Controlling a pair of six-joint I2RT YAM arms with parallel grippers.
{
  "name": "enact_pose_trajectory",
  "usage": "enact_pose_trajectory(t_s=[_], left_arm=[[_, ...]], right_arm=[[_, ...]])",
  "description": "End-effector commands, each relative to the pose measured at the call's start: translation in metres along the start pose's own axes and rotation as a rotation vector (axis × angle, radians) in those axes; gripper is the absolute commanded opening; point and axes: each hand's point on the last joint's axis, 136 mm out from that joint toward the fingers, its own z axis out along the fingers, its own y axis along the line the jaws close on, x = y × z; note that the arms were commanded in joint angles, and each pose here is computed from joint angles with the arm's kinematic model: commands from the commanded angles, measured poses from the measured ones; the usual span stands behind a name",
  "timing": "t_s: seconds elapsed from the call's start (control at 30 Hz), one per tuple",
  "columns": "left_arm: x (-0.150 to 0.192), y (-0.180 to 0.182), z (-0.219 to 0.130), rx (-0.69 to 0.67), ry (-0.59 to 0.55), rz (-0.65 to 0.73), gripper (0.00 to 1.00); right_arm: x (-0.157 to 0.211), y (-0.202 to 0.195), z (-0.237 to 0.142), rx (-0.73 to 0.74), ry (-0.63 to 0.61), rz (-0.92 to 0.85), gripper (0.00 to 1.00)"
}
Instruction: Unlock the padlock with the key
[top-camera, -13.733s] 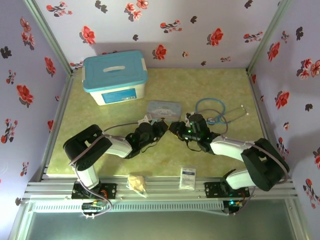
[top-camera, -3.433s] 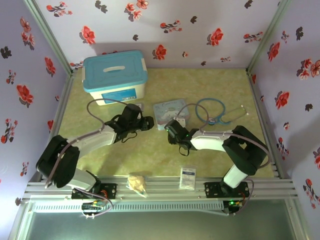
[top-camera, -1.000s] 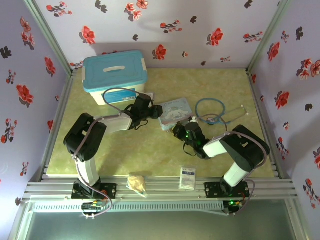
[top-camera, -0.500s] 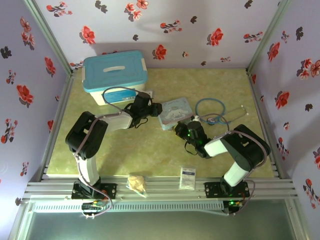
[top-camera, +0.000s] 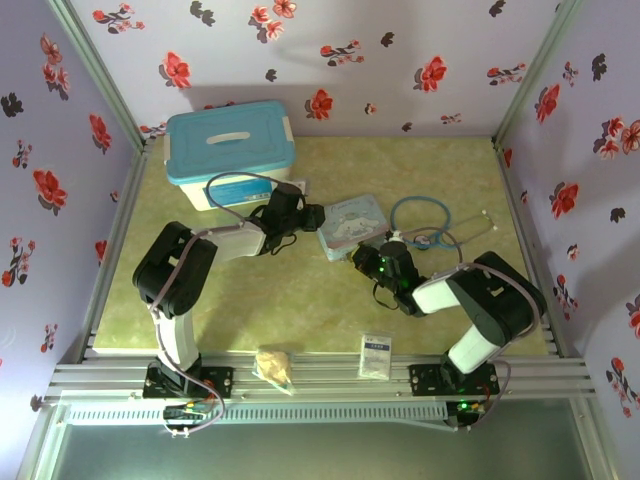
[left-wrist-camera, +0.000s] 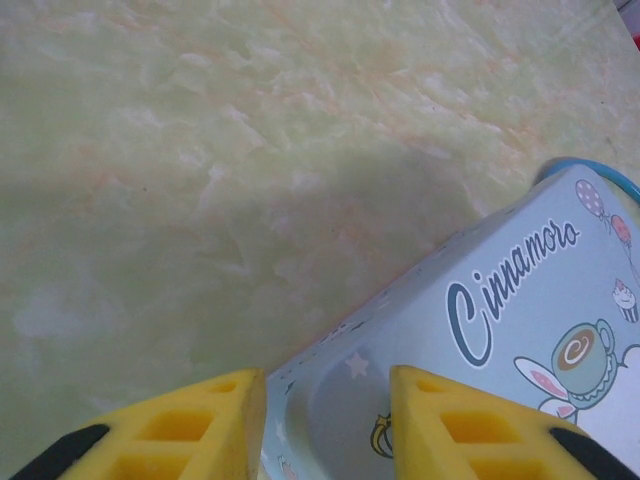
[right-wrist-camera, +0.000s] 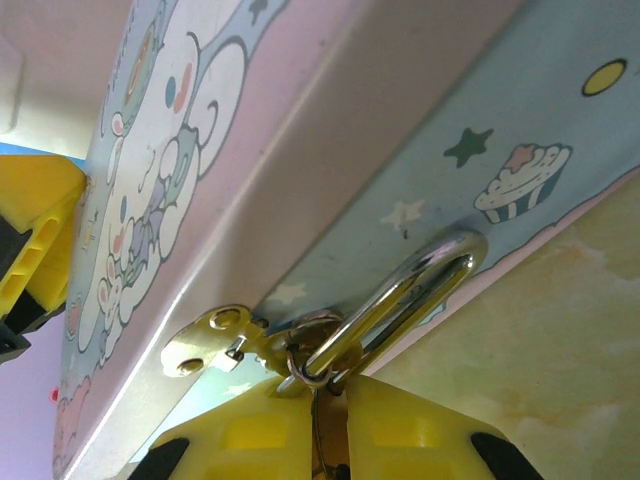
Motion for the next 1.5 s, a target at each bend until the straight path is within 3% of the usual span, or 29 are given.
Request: enact_pose_trajectory(t_s=[0.0, 0.3, 0.4, 0.53, 0.73, 0.9, 1.3, 1.47], left_arm=[[0.084, 0.087, 0.0, -0.286, 0.265, 0.031, 0.36], [0.036, 0.01, -0.017, -0.004, 0.13, -0.033, 0.52], [0.039, -0.004, -0.017, 0.029, 0.115, -0.016, 0.56], [0.058, 0.01, -0.009, -0.026, 0.164, -0.037, 0.59], [0.088, 0.038, 0.002, -0.132, 0.247, -0.032, 0.42], [0.104, 0.065, 0.001, -0.238, 0.306, -0.007, 0.36], [0.105, 0.088, 0.002, -0.257, 0.317, -0.06, 0.27], [0.104, 0.086, 0.006, -0.248, 0.322, -0.058, 0.27]], right_arm=[[-0.011, 0.013, -0.004, -0.044, -0.026, 0.027, 0.0], [0.007, 0.007, 0.002, -0.073, 0.003, 0.11, 0.0], [0.009, 0.01, 0.006, -0.113, 0.004, 0.14, 0.0], [0.013, 0.008, 0.01, -0.123, 0.006, 0.155, 0.0], [0.005, 0.001, 0.003, -0.12, -0.027, 0.165, 0.0], [-0.002, -0.006, -0.004, -0.112, -0.033, 0.173, 0.0], [-0.012, -0.011, -0.019, -0.067, -0.039, 0.122, 0.0], [0.007, -0.01, -0.006, 0.037, 0.125, 0.005, 0.0]])
